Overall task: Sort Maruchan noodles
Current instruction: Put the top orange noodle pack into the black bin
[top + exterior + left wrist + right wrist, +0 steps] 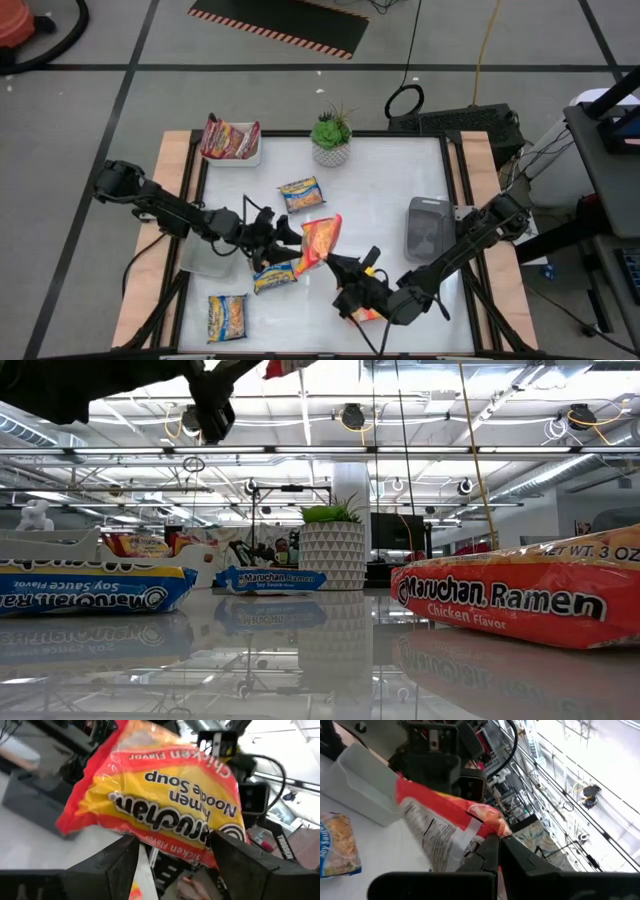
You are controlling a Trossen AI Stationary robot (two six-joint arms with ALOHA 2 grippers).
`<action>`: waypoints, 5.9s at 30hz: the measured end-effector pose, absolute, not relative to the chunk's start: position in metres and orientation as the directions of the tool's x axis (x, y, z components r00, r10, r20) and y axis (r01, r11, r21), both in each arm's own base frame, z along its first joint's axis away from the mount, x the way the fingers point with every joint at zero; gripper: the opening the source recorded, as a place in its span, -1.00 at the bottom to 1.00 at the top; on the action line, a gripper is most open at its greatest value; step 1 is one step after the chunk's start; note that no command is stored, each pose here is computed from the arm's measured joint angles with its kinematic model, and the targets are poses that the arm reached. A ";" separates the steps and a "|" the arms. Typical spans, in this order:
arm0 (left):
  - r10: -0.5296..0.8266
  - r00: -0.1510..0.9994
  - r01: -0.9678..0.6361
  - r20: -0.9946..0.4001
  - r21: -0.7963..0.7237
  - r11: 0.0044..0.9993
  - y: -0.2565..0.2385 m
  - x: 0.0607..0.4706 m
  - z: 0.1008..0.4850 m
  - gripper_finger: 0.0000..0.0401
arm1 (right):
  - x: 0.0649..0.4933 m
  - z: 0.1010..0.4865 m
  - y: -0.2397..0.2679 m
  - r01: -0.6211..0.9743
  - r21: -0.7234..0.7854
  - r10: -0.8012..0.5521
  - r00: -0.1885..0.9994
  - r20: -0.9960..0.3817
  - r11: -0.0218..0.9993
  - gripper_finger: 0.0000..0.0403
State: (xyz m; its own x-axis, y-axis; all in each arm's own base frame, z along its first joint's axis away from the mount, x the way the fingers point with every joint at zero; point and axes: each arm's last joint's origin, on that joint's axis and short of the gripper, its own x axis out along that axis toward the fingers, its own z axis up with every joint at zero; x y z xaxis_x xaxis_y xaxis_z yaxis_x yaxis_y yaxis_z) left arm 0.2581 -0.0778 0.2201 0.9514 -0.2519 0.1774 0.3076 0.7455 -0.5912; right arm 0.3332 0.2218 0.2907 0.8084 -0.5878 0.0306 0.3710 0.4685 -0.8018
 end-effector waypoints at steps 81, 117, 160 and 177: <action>0.031 0.864 0.383 0.502 -0.698 0.605 -0.098 0.288 0.347 0.26 | 0.337 0.366 0.144 0.769 -0.558 -0.389 0.640 0.663 0.313 -1.00; 0.040 0.789 0.459 0.613 -0.632 0.625 -0.112 0.273 0.359 0.26 | 0.329 0.358 0.168 0.677 -0.704 -0.495 0.697 0.519 0.215 -1.00; -0.010 0.852 0.405 0.524 -0.646 0.648 -0.119 0.274 0.353 0.26 | 0.303 0.353 0.221 0.508 -0.850 -0.401 0.813 0.422 0.138 -1.00; -0.106 0.909 0.374 0.402 -0.678 0.633 -0.111 0.283 0.343 0.26 | 0.315 0.340 0.224 0.415 -0.892 -0.374 0.868 0.327 0.181 -1.00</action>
State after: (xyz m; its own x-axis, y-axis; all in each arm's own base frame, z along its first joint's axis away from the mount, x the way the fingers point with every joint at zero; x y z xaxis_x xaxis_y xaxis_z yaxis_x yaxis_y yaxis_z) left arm 0.2832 -0.1107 0.3433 0.9094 -0.1060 0.4022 0.3736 0.6331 -0.6779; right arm 0.3151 0.2238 0.3405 0.8676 -0.3743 0.3274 0.4145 0.1806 -0.8919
